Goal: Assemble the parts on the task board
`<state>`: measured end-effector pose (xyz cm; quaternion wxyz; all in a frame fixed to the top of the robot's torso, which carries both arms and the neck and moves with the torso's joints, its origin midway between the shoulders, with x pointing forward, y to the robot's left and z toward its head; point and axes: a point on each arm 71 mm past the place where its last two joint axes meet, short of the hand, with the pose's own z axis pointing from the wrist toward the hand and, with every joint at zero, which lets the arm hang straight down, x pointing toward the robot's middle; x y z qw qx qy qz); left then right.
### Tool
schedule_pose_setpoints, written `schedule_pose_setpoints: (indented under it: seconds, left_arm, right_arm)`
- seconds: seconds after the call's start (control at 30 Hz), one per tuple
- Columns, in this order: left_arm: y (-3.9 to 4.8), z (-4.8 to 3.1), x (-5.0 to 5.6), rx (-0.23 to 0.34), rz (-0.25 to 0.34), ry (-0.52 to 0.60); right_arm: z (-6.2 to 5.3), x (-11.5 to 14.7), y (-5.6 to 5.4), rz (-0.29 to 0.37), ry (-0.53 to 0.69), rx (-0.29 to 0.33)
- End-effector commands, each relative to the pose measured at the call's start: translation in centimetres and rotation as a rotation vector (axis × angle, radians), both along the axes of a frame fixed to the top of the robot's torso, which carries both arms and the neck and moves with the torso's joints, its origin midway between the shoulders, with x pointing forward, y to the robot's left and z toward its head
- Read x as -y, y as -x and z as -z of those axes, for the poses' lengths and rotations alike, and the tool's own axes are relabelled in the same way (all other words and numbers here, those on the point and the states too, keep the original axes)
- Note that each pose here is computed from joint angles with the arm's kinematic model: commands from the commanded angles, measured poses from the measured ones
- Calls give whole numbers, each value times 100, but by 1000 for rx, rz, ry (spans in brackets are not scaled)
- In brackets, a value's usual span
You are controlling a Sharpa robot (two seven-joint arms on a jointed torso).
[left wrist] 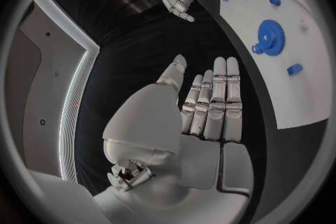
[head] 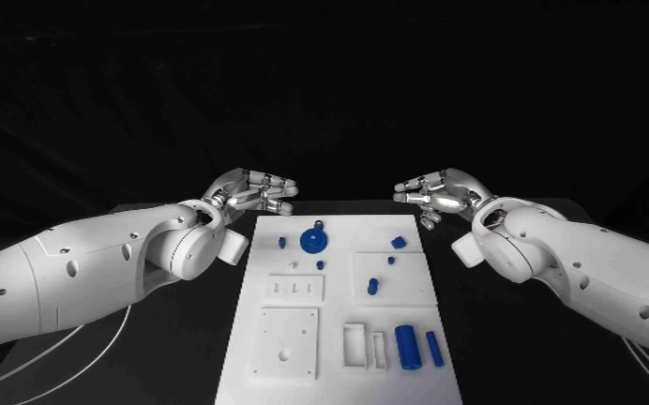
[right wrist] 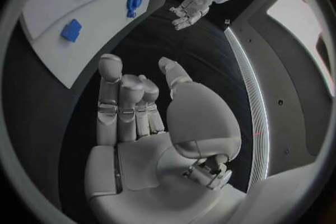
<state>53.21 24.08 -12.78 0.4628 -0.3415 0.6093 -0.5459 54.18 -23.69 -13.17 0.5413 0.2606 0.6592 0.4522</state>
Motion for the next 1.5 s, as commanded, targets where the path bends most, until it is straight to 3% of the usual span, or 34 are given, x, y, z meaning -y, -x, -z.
schedule_pose_setpoints:
  seconds: [0.03,0.17,0.37,0.67,0.87,1.5]
  left_arm:
    - [4,11,17,6,16,5]
    - [11,36,14,-1,17,4]
    - [30,59,20,-9,22,5]
    - [54,74,30,-16,30,3]
    - [61,78,38,-17,36,2]
    - [65,81,20,-18,35,0]
  right_arm:
    - [66,3,20,-39,-2,-114]
    - [68,46,41,-43,154,-85]
    - [29,58,116,-38,418,11]
    - [2,13,207,5,639,135]
    - [6,1,229,23,697,183]
    - [181,-124,284,-20,816,229]
